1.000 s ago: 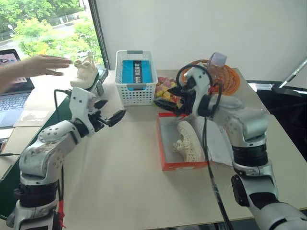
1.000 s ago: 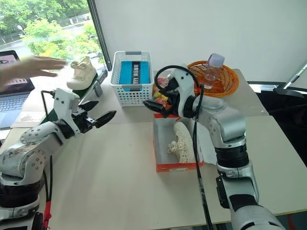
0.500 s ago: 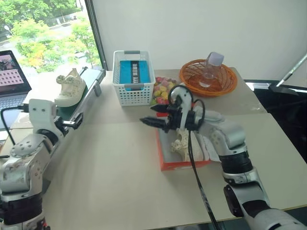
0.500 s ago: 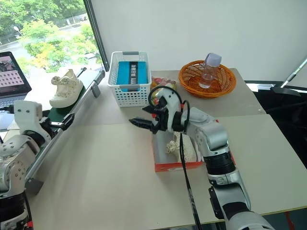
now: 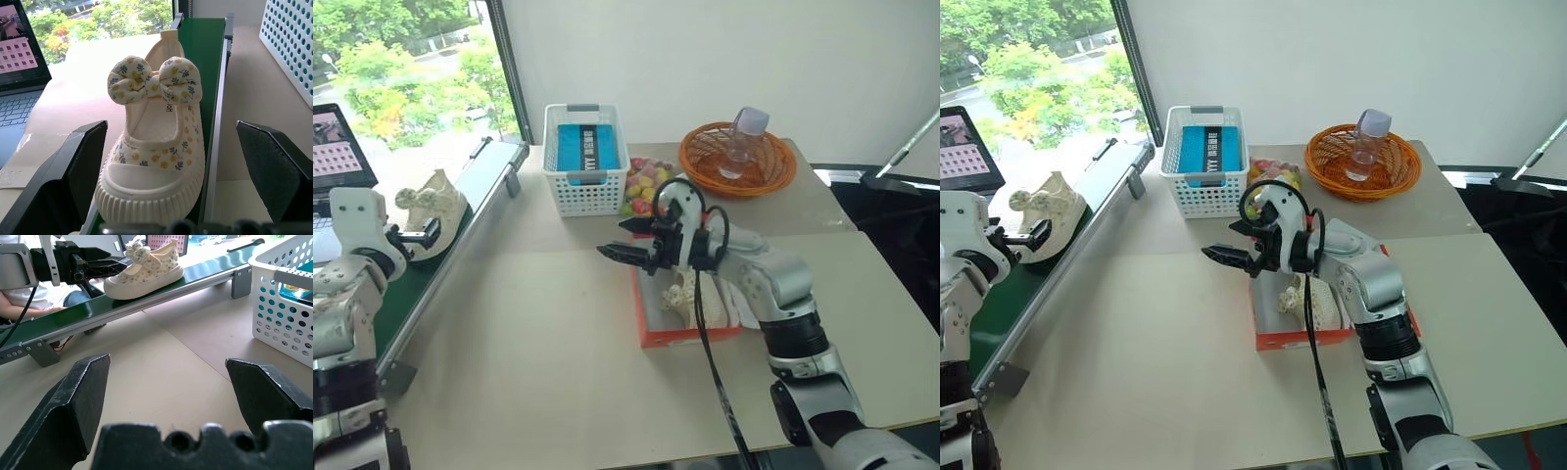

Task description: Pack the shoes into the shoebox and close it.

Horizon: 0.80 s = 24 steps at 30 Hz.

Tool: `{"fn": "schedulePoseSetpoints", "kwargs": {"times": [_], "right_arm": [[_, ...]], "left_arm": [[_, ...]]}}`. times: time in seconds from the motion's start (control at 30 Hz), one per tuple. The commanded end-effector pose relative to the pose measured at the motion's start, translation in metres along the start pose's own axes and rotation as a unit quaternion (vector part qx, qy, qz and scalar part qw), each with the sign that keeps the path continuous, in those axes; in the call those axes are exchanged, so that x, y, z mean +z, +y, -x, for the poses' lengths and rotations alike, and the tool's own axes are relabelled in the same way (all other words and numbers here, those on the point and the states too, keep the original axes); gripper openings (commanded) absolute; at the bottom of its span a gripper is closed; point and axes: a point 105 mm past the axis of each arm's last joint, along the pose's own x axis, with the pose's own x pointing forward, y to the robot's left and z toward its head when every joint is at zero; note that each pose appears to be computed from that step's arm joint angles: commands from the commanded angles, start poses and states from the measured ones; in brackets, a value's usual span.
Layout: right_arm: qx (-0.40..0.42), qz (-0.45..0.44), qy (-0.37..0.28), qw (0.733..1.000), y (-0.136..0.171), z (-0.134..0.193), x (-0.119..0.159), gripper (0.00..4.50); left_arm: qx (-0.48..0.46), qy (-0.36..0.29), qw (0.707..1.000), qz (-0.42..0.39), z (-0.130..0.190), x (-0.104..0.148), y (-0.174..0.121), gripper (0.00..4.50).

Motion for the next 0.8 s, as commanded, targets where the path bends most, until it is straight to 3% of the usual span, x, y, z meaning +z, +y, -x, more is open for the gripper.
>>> {"fn": "schedulePoseSetpoints", "kwargs": {"times": [0.03, 0.27, 0.37, 0.4, 0.67, 0.77, 0.8], "right_arm": [[-0.005, 0.020, -0.026, 0.999, 0.001, 0.007, 0.017, 4.47], [-0.014, 0.027, -0.024, 0.999, -0.002, 0.010, 0.019, 4.47], [-0.017, 0.029, -0.023, 0.999, -0.003, 0.011, 0.021, 4.50], [-0.017, 0.030, -0.022, 0.999, -0.003, 0.012, 0.021, 4.50], [-0.023, 0.033, -0.019, 0.999, -0.003, 0.013, 0.021, 4.50], [-0.024, 0.032, -0.020, 0.999, -0.003, 0.013, 0.022, 4.50], [-0.025, 0.030, -0.022, 0.999, -0.003, 0.013, 0.022, 4.50]], "left_arm": [[0.006, -0.012, 1.000, -0.009, -0.004, 0.007, 0.010, 4.50], [0.003, 0.033, 0.999, -0.003, -0.010, -0.026, 0.013, 4.50], [-0.013, 0.033, 0.999, 0.013, -0.010, -0.031, 0.006, 3.86], [-0.022, 0.027, 0.999, 0.016, -0.010, -0.030, 0.001, 3.33], [-0.040, -0.009, 0.999, 0.034, -0.010, -0.013, -0.015, 0.73], [-0.025, -0.015, 0.999, 0.023, -0.012, -0.008, -0.013, 0.07], [-0.020, -0.029, 0.999, 0.020, -0.013, 0.000, -0.013, 0.07]]}}
